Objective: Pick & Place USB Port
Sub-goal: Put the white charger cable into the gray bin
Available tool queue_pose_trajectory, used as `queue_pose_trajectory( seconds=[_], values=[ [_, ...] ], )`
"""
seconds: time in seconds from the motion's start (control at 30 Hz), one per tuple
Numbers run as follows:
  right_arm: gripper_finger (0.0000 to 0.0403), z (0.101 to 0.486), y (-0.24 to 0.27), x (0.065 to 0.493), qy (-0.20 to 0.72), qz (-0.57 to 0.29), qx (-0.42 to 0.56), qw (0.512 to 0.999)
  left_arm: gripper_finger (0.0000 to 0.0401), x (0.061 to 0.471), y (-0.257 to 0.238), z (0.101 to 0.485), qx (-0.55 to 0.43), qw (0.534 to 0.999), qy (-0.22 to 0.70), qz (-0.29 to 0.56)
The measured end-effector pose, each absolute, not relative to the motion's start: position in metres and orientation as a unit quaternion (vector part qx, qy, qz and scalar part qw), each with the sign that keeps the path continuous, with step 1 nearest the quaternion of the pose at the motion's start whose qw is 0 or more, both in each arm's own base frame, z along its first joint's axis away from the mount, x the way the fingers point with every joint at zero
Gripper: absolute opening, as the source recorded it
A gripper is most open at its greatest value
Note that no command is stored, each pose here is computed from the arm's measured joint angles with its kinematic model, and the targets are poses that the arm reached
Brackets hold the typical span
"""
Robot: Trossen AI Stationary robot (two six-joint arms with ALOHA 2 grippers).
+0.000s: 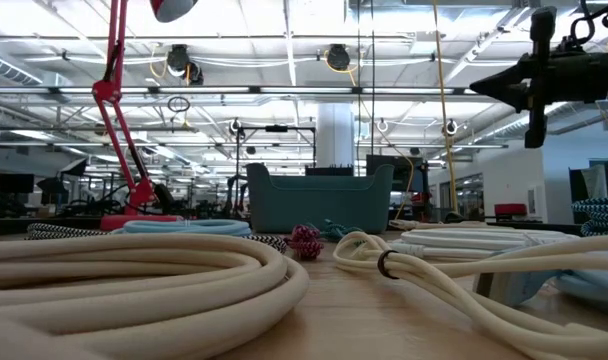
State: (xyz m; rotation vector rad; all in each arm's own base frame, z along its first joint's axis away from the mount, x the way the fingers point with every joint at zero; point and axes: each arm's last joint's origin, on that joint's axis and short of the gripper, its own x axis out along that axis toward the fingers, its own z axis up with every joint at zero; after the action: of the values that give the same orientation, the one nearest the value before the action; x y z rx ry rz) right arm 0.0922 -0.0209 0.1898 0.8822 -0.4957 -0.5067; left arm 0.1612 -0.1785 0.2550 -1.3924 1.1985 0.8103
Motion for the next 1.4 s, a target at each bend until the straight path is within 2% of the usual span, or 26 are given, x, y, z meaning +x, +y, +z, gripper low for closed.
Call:
queue_pose_trajectory(
  seconds=[0.5, 1.07, 1.17, 1.4],
  values=[
    [0.0000, 0.190, -0.019, 0.094, -0.221, -0.194, 0.430, 0.854, 0.0000, 0.171, -0.191, 0.218, -0.519, 0.522, 0.530, 0.421],
    [0.0000, 0.192, -0.018, 0.093, -0.226, -0.187, 0.432, 0.853, 0.0001, 0.169, -0.192, 0.217, -0.505, 0.518, 0.549, 0.419],
    [0.0000, 0.192, -0.018, 0.093, -0.226, -0.187, 0.432, 0.853, 0.0009, 0.169, -0.192, 0.217, -0.504, 0.523, 0.547, 0.417],
    [0.0000, 0.192, -0.018, 0.093, -0.226, -0.187, 0.431, 0.853, 0.0057, 0.170, -0.192, 0.216, -0.500, 0.533, 0.543, 0.414]
  ],
)
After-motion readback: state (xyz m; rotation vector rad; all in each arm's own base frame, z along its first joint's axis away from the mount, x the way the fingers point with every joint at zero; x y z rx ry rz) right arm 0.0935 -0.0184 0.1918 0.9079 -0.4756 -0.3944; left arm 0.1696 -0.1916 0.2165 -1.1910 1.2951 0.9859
